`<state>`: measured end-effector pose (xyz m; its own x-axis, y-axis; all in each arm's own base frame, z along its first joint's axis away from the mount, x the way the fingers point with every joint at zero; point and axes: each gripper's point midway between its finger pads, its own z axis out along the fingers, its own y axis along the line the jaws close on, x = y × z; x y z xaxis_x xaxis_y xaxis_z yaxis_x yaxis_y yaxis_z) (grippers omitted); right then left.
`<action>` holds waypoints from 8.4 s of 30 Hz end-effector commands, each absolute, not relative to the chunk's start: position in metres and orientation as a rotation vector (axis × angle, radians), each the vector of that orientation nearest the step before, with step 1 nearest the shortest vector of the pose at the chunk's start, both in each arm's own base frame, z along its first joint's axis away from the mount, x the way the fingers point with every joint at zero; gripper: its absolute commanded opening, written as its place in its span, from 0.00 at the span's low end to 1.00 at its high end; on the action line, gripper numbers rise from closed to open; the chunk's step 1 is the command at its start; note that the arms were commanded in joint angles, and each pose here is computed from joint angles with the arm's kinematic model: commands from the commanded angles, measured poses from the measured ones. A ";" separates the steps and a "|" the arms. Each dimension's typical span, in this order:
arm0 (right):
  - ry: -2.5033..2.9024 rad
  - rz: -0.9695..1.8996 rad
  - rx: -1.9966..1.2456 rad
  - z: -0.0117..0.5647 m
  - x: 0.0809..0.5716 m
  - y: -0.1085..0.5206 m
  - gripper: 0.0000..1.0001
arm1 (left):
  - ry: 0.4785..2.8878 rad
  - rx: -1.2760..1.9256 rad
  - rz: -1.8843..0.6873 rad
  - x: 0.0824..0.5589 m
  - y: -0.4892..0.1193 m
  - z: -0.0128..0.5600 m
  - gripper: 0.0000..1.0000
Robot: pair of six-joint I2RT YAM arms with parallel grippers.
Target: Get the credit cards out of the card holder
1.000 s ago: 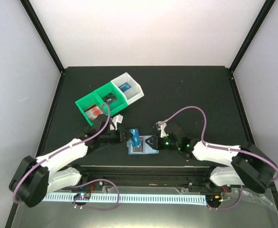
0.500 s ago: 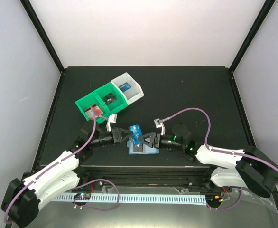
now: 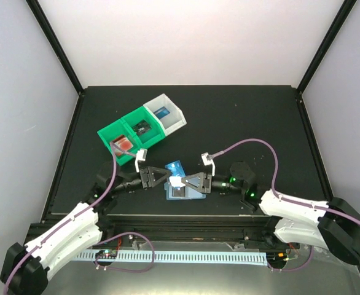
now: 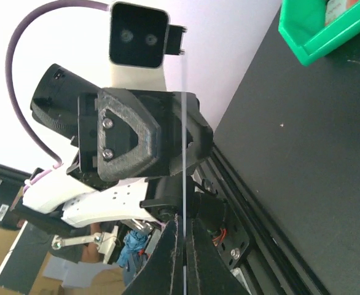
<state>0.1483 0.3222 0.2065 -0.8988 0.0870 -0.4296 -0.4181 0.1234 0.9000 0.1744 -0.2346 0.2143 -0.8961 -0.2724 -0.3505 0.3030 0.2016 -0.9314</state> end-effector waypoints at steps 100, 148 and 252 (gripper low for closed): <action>2.020 1.339 -0.619 0.233 0.129 0.265 1.00 | 2.108 -0.132 -0.903 0.282 -0.184 0.250 0.02; 2.065 1.332 -0.606 0.242 0.131 0.266 1.00 | 2.059 -0.851 -0.520 0.539 -0.170 0.146 0.01; 2.350 1.216 -0.241 0.137 0.168 0.272 0.28 | 2.323 0.258 -1.251 0.219 -0.208 0.160 0.83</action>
